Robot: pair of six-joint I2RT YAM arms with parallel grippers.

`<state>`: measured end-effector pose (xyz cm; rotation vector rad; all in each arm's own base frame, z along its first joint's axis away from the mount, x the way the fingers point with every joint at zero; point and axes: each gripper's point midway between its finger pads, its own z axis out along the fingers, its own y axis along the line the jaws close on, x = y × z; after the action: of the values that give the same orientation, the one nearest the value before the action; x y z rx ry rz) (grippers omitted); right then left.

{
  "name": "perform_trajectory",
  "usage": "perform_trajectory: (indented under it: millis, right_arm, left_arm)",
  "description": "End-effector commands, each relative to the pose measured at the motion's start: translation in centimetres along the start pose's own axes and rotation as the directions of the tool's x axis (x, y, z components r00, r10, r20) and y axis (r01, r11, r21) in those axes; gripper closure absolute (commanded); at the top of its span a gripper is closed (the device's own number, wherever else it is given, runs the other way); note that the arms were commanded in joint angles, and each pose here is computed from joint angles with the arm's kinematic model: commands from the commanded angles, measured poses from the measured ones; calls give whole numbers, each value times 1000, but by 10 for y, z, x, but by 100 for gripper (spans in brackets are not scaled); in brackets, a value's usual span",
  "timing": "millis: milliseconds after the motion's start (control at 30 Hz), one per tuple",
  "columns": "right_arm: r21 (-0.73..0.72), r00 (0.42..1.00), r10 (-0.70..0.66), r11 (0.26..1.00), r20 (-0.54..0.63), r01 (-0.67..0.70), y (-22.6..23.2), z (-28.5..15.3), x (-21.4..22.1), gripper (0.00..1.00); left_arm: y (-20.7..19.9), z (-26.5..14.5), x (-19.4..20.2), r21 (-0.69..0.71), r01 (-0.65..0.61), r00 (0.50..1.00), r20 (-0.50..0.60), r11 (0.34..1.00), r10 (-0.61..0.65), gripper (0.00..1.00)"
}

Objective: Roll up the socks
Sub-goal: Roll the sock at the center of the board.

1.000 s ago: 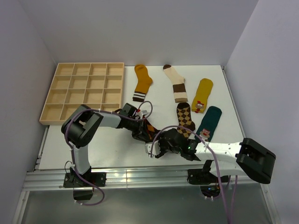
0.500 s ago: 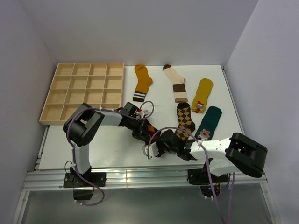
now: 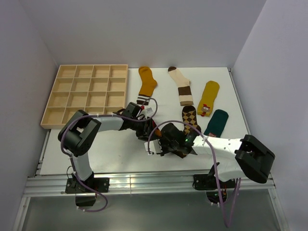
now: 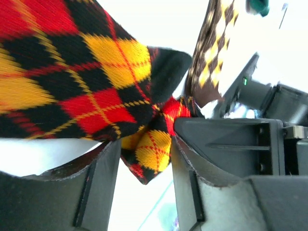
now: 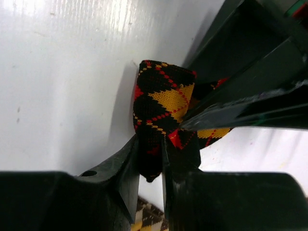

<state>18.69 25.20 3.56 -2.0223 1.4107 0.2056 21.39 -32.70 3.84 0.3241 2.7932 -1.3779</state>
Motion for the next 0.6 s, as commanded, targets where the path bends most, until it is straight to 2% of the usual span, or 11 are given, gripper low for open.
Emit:
perform_trajectory:
  millis: [0,200,300,467,500,567]
  right_arm:
    - [-130,995,100,987,14,-97,19,-15,-1,81]
    - [-245,971,241,941,3,-233,20,-20,9,81]
    - [-317,949,311,897,-46,-309,19,-19,18,81]
    - [-490,898,428,764,-104,-421,13,-21,18,81]
    - [-491,895,436,762,-92,-422,-2,-22,14,81]
    - [-575,862,484,666,-152,-475,8,-23,17,81]
  left_arm:
    - [-10,-12,-41,-28,-80,971,225,996,84,48]
    - [-4,-24,-50,-48,-10,925,380,999,27,48]
    - [-3,-33,-50,-43,10,897,441,999,10,49]
    - [-4,-52,-48,-97,-40,835,544,995,86,48]
    - [-5,-56,-44,-101,-56,825,555,993,103,48]
    - [-6,-60,-45,-141,-87,795,587,986,154,48]
